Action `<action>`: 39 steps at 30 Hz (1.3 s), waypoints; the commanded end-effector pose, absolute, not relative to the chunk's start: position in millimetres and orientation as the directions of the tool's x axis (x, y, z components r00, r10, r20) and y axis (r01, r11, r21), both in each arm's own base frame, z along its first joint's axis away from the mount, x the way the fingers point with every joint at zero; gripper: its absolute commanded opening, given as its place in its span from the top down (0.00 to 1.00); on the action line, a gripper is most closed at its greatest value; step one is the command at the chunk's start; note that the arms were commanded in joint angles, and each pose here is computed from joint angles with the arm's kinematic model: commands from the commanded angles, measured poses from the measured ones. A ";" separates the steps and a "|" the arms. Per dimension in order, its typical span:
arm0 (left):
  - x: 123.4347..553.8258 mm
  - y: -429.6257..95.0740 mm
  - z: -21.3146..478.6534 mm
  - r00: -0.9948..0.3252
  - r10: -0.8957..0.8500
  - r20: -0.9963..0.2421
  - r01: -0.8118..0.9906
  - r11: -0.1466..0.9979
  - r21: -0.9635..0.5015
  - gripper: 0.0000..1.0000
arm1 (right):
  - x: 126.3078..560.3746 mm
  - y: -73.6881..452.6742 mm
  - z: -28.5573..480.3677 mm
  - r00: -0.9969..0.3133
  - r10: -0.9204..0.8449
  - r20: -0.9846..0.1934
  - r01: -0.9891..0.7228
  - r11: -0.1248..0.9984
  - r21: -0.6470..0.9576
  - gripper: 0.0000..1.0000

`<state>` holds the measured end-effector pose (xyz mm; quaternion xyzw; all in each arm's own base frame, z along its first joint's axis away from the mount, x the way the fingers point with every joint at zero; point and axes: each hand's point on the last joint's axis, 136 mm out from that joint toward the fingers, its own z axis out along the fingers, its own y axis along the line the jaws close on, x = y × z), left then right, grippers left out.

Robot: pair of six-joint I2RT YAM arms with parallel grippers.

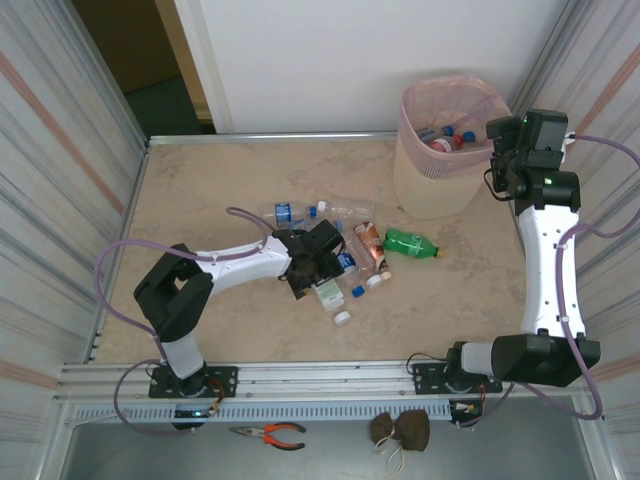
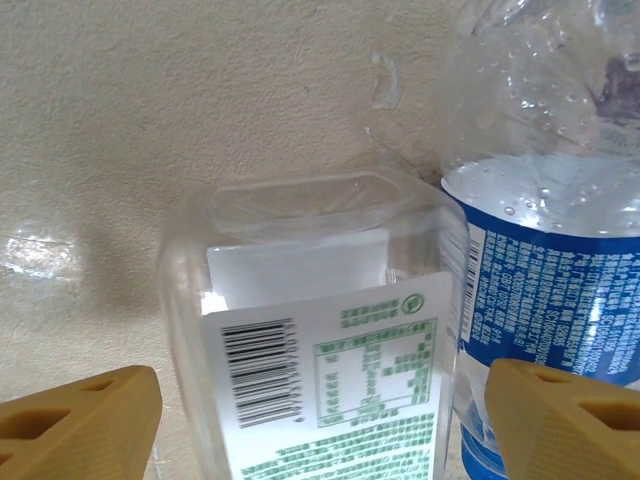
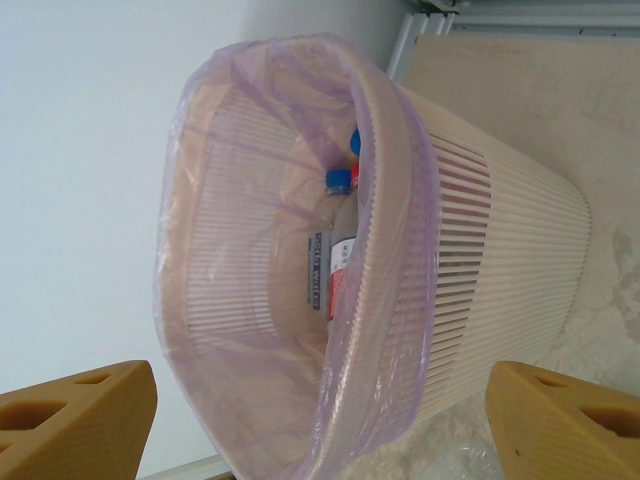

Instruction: Put the plastic bottles in the bin

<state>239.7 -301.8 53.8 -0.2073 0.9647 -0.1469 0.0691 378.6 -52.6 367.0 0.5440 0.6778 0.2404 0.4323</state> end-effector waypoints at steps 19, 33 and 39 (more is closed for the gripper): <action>229.5 -278.2 22.3 -0.888 -0.459 -0.025 -0.444 0.871 -0.208 0.24 | 369.4 -55.1 367.7 -0.037 0.938 -0.346 0.520 0.313 0.794 0.16; 251.7 -265.7 81.2 -0.885 -0.416 -0.211 -0.340 0.885 -0.318 0.36 | 362.4 -36.2 374.1 -0.147 0.883 -0.446 0.390 0.466 0.794 0.18; 272.6 -269.7 151.7 -0.829 -0.336 -0.447 -0.078 0.861 -0.502 0.37 | 352.1 13.2 401.8 -0.282 0.725 -0.628 -0.006 0.653 0.757 0.18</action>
